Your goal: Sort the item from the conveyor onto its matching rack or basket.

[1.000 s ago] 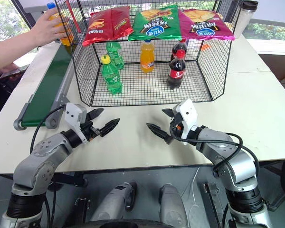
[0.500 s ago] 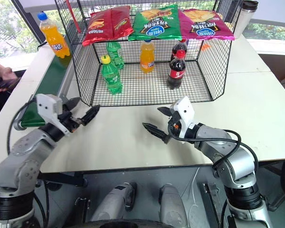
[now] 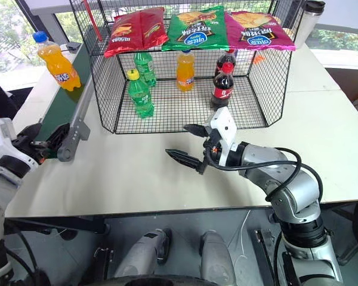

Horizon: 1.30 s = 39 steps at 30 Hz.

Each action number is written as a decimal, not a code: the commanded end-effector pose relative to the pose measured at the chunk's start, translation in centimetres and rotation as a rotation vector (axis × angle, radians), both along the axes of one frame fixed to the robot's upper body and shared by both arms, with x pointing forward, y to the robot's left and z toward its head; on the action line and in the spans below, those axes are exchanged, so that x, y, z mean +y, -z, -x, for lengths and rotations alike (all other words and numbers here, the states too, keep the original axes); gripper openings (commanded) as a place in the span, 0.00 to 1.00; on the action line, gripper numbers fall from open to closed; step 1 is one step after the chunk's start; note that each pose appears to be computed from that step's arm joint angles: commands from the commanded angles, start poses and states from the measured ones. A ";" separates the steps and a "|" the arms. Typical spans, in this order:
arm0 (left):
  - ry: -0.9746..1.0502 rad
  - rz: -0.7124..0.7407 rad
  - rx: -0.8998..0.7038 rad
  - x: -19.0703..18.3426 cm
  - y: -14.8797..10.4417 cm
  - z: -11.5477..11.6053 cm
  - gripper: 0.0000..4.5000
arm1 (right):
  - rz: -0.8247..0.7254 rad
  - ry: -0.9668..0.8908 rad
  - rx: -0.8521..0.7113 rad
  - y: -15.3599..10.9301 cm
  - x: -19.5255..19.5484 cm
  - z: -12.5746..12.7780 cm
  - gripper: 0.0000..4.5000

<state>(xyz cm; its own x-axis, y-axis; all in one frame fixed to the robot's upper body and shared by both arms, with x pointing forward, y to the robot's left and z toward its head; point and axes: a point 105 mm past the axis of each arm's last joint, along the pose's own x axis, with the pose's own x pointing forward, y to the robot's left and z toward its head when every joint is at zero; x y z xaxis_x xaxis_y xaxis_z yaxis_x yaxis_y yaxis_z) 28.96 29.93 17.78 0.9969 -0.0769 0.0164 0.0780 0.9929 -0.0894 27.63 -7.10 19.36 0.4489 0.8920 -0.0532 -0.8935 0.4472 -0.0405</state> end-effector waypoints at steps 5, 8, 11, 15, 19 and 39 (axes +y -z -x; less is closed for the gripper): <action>-0.071 -0.051 -0.022 2.1 -0.6 0.5 1.00 | -0.024 -0.038 -0.040 -0.7 0.3 0.6 0.99; -0.081 -0.061 -0.021 2.4 -0.5 0.5 1.00 | -0.023 -0.036 -0.033 -0.4 0.3 0.7 0.99; -0.092 -0.076 -0.024 2.6 -0.5 0.2 1.00 | -0.023 -0.036 -0.032 -0.3 0.3 0.8 0.99; -0.090 -0.116 -0.016 2.5 -0.1 -0.1 1.00 | -0.022 -0.032 -0.031 -0.1 0.2 0.8 0.99; -0.101 -0.116 -0.027 2.7 -0.1 -0.1 1.00 | -0.022 -0.028 -0.031 0.0 0.1 0.9 0.99; -0.010 0.045 -0.092 1.9 -1.7 0.1 0.65 | -0.006 -0.017 -0.028 0.0 0.1 0.9 1.00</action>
<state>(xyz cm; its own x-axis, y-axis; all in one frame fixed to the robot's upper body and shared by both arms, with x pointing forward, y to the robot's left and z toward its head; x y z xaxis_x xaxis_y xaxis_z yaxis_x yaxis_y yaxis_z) 29.18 31.95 16.75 0.9986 -0.0479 0.0207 0.0501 0.9910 -0.1239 27.29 -7.25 18.31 0.4471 0.8924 -0.0608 -0.8945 0.4466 -0.0223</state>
